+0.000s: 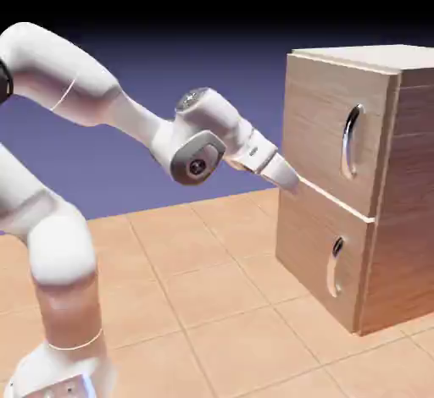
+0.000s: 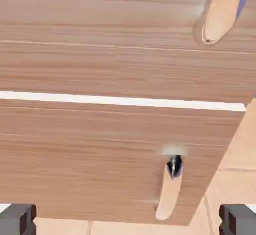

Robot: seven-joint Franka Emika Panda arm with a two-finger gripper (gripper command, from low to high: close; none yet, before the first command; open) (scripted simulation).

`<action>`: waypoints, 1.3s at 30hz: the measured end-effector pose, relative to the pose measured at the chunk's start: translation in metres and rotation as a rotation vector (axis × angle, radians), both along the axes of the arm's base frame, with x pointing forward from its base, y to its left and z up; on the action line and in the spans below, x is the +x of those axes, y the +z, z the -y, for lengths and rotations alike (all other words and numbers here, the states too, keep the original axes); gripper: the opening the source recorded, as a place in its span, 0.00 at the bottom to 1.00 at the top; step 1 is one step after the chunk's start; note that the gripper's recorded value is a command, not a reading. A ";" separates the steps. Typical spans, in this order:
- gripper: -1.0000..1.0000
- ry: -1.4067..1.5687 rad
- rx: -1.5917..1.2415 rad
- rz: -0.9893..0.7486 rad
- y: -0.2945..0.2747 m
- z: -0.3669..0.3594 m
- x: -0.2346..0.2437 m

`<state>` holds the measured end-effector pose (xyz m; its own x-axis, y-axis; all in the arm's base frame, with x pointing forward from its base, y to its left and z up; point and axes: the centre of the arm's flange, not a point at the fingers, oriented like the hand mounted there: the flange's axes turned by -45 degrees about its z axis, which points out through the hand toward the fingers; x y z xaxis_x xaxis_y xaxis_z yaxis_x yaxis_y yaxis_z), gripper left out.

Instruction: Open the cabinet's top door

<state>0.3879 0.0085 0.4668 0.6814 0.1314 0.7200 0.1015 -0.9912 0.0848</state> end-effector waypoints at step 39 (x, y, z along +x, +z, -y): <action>1.00 1.063 -1.863 0.397 0.113 0.044 -0.044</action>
<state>0.3443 -0.0356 0.5795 -0.2079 0.7738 -0.5983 0.1433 0.6292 0.7640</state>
